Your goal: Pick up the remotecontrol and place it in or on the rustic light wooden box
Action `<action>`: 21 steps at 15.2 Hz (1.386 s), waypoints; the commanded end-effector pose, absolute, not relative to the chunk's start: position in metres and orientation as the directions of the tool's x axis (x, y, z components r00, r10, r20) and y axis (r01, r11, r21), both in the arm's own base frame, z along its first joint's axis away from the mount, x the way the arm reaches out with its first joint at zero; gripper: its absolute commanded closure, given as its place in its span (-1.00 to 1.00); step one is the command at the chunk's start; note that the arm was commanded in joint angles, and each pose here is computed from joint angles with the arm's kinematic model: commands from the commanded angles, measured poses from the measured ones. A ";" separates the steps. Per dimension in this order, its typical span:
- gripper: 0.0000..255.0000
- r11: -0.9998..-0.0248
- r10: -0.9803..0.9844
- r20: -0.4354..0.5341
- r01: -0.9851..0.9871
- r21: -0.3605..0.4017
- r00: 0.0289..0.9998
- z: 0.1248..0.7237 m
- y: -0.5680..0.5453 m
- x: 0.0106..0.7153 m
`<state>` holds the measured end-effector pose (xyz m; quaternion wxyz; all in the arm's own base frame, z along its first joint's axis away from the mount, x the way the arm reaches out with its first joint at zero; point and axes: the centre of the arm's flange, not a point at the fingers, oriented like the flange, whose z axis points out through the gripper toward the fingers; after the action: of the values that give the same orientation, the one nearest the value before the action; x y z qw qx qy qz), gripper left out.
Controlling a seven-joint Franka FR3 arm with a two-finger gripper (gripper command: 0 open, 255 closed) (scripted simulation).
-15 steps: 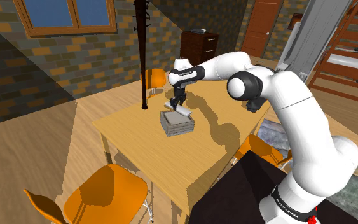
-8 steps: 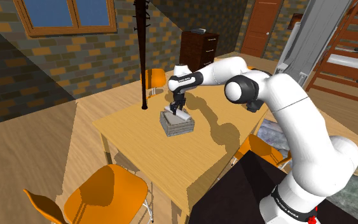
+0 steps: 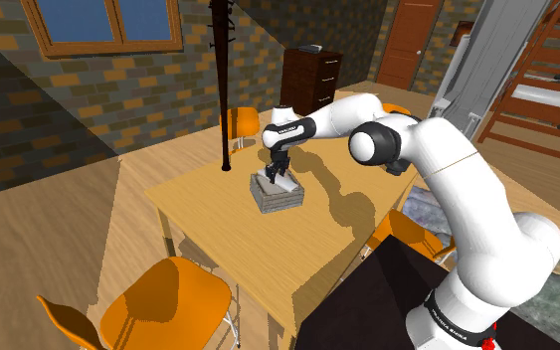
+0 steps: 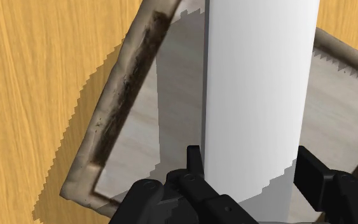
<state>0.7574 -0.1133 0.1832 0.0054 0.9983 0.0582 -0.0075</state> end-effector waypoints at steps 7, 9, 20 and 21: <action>-1.00 -0.993 0.116 -0.016 0.116 0.010 0.993 0.182 -0.113 0.757; -1.00 -0.993 0.116 -0.016 0.116 0.010 0.993 0.183 -0.113 0.757; -1.00 -0.993 0.116 -0.016 0.116 0.010 0.993 0.233 -0.113 0.758; -1.00 -0.993 0.116 -0.016 0.116 0.010 0.993 0.233 -0.113 0.758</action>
<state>0.7580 -0.1127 0.2326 0.0053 0.9983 0.0583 -0.0078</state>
